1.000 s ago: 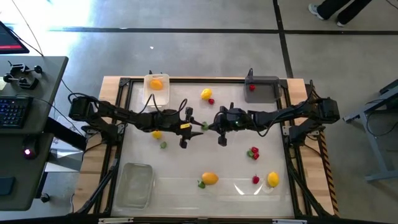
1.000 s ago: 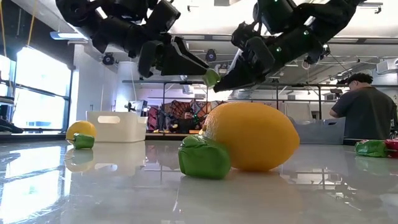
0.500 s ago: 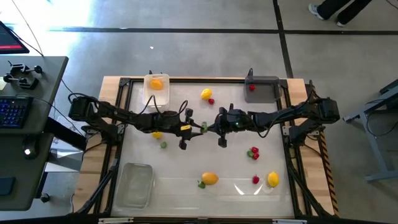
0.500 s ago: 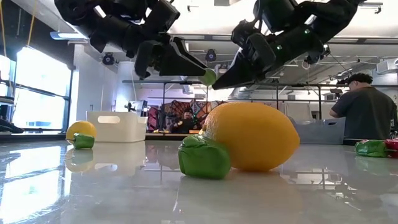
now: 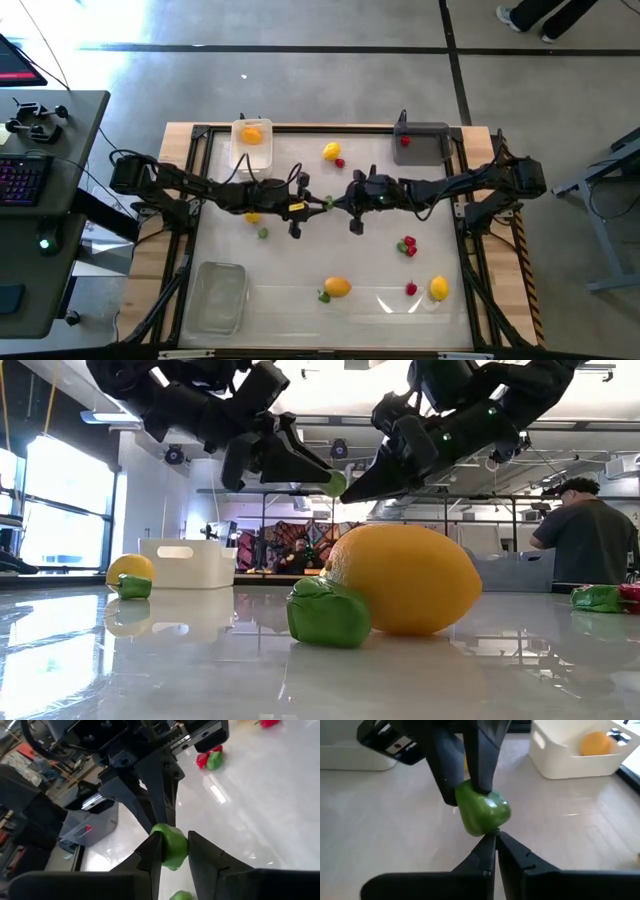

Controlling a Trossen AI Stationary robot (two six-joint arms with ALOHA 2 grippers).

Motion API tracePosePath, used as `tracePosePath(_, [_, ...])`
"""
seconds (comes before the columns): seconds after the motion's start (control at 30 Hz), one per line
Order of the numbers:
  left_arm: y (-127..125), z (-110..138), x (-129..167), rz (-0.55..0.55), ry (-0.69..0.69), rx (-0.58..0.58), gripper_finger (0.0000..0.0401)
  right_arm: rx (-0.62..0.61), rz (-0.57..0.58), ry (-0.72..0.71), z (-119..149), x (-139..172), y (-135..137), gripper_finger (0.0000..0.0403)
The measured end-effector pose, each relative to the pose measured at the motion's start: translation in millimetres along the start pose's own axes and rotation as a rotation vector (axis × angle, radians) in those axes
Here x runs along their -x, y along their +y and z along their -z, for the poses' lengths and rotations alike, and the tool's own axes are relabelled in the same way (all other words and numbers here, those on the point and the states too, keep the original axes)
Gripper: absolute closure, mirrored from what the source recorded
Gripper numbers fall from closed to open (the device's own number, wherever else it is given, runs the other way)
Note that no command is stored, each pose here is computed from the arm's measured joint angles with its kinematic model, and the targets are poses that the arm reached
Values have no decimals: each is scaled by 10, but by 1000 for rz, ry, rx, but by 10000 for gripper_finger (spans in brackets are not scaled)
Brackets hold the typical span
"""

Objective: Sort produce into baskets
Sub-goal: Put the green bell pepper into the grey bin

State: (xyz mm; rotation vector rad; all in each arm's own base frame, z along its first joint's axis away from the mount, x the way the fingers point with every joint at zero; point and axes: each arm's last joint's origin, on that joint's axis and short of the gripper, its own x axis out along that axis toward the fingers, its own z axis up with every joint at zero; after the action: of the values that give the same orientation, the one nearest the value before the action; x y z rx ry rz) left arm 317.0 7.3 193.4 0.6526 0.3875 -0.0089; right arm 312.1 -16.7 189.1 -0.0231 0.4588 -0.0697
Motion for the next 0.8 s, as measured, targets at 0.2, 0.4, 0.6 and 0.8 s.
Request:
tracePosePath(0.2, [1, 15, 0, -12, 21, 21, 346, 30, 55, 25, -3, 39, -68, 326])
tracePosePath(0.4, [13, 0, 34, -16, 29, 60, 348, 95, 161, 79, -185, 307, -155, 251])
tracePosePath(0.6, [103, -167, 296, -32, 19, 90, 349, 141, 203, 79, -261, 492, -206, 231])
tracePosePath(0.8, [164, -514, 737, 159, -19, 253, 349, 173, 230, 101, -243, 496, -310, 251])
